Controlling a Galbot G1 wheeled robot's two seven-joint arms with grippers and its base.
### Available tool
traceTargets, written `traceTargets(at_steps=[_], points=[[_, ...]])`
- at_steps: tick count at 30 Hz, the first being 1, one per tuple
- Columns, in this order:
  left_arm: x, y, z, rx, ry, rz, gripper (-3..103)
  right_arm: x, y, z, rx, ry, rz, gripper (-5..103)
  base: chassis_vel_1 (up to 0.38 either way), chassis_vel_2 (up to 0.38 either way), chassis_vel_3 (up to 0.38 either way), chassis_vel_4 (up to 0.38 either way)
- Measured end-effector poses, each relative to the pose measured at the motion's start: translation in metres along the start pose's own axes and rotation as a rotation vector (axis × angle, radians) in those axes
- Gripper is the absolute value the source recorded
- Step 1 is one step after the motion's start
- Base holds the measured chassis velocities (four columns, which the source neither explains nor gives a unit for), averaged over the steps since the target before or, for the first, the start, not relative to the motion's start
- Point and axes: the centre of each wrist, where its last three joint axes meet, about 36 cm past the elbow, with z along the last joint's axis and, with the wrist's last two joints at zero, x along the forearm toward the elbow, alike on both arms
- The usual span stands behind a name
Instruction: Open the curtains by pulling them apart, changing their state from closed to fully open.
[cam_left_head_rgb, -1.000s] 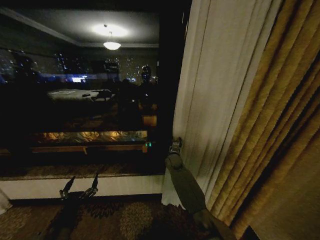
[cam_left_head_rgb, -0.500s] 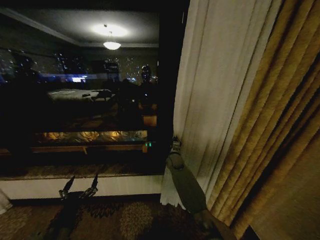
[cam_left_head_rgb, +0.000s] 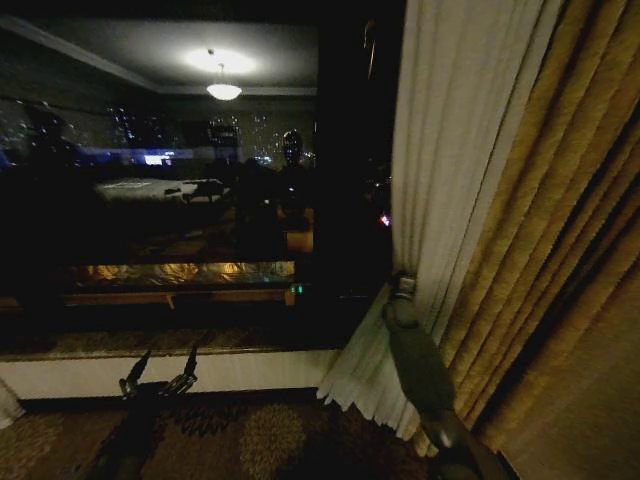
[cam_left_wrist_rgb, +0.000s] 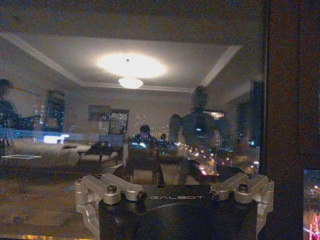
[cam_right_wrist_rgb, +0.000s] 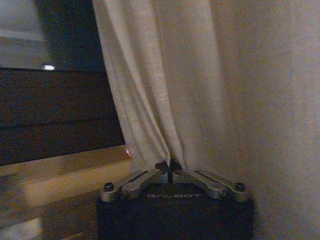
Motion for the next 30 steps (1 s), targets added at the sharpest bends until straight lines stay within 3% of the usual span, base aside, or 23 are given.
traceTargets(at_steps=[7, 13, 14, 19, 24, 30], points=[[0.003, 0.001, 0.0, 0.0, -0.007, -0.003, 100, -0.036, -0.043, -0.003, -0.019, 0.016, 0.229, 0, 0.0, 0.0, 0.0, 0.0], [0.004, 0.002, 0.0, 0.003, -0.01, -0.004, 100, -0.052, -0.064, 0.0, -0.011, 0.01, 0.346, 0, 0.0, 0.0, 0.0, 0.0], [0.004, 0.002, 0.001, 0.005, -0.013, -0.003, 100, -0.061, -0.079, 0.003, -0.018, 0.014, 0.415, 0, 0.0, 0.0, 0.0, 0.0], [0.006, 0.004, 0.0, 0.009, -0.018, -0.005, 100, -0.07, -0.107, 0.0, -0.03, 0.016, 0.495, 0, 0.0, 0.0, 0.0, 0.0], [0.005, 0.004, 0.0, 0.009, -0.022, -0.003, 100, -0.054, -0.109, -0.005, -0.008, 0.01, 0.412, 0, 0.0, 0.0, 0.0, 0.0], [0.004, 0.002, -0.004, 0.011, -0.035, 0.003, 100, 0.003, -0.086, -0.015, -0.008, 0.0, 0.196, 0, 0.0, 0.0, 0.0, 0.0]])
